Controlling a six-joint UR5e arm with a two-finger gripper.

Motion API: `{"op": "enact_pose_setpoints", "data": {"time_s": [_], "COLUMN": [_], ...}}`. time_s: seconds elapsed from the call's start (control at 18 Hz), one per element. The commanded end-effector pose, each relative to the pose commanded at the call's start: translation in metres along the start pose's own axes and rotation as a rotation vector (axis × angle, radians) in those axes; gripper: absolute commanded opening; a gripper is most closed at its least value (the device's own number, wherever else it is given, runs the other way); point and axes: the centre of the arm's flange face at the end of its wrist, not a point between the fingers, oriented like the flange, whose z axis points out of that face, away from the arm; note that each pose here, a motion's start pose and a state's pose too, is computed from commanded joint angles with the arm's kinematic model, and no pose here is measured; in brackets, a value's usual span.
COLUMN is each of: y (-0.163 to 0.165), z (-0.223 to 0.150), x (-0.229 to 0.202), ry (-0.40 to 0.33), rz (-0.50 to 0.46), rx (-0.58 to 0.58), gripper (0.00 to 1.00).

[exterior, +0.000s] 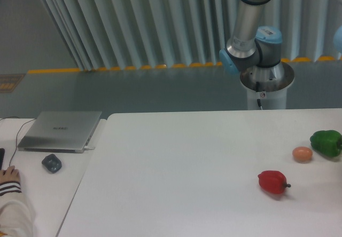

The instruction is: Place the triangular bread on the table

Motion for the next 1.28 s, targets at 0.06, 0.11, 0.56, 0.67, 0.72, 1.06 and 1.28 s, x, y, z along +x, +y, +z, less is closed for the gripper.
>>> {"op": "enact_pose_setpoints", "data": {"time_s": [0.06,0.11,0.56,0.67,0.72,1.06,1.28], "y": [-0.007,-0.014,-0.064,-0.071,-0.075,-0.091,-0.089], "z": [0.002,0.005,0.048,0.046,0.043,0.059,0.069], "x": [0.003,0.007,0.06,0.074,0.08,0.103,0.104], "ry": [0.005,0.012,0.141,0.17,0.174,0.207,0.212], "rz": [0.004,0.004,0.091,0.103,0.108,0.143,0.147], "rx": [-0.001,-0.004,-0.075,-0.084,-0.085,-0.1,-0.099], "gripper": [0.0,0.0,0.0,0.0,0.0,0.19,0.91]}}
